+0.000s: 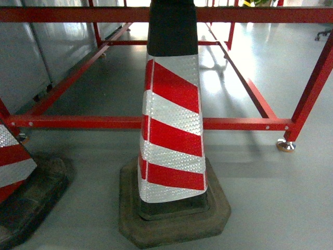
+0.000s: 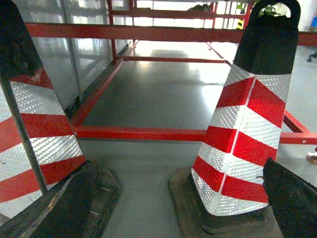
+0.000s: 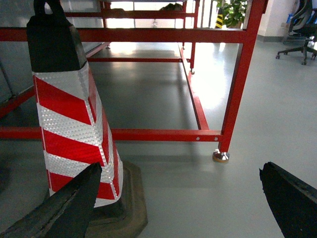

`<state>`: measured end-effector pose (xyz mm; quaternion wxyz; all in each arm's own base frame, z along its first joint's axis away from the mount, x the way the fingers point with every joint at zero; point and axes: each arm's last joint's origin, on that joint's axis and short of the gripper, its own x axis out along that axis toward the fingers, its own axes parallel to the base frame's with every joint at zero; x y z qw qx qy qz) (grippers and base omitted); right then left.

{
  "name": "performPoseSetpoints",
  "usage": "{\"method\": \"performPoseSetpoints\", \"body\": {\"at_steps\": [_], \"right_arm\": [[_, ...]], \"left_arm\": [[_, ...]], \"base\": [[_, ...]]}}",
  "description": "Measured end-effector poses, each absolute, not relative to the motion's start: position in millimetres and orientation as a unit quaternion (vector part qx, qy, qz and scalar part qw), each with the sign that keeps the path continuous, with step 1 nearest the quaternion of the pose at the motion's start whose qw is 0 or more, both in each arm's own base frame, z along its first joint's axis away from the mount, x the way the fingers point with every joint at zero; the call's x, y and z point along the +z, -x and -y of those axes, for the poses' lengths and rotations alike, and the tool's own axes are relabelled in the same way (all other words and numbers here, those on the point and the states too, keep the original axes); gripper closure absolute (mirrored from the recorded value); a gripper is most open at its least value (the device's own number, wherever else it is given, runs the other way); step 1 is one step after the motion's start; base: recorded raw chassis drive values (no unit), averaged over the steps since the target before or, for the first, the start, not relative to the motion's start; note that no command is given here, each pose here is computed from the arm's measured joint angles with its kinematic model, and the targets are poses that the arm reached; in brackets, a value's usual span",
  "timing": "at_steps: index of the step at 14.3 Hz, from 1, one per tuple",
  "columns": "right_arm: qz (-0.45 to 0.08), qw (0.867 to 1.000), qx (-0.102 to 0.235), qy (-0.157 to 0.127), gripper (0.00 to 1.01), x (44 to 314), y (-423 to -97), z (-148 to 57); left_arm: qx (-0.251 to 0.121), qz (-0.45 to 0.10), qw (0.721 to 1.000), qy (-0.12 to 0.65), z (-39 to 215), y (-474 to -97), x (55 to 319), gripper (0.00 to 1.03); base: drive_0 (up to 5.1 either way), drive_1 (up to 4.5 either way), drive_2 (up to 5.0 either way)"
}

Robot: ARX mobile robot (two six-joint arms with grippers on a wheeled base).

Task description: Pick blue part to blue bin on bottom shelf

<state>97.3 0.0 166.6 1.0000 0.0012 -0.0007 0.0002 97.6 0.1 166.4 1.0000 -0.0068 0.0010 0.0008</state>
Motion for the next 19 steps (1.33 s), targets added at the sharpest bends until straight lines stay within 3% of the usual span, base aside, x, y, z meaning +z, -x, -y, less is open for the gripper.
{"method": "performPoseSetpoints", "body": {"at_steps": [19], "right_arm": [[0.001,1.0,0.0,-0.001,0.03,166.6,-97.3,0.0]], "left_arm": [[0.001,-0.001,1.0,0.007,-0.1,-97.6,166.4,0.05]], "base": [[0.0,0.0,0.0]]}}
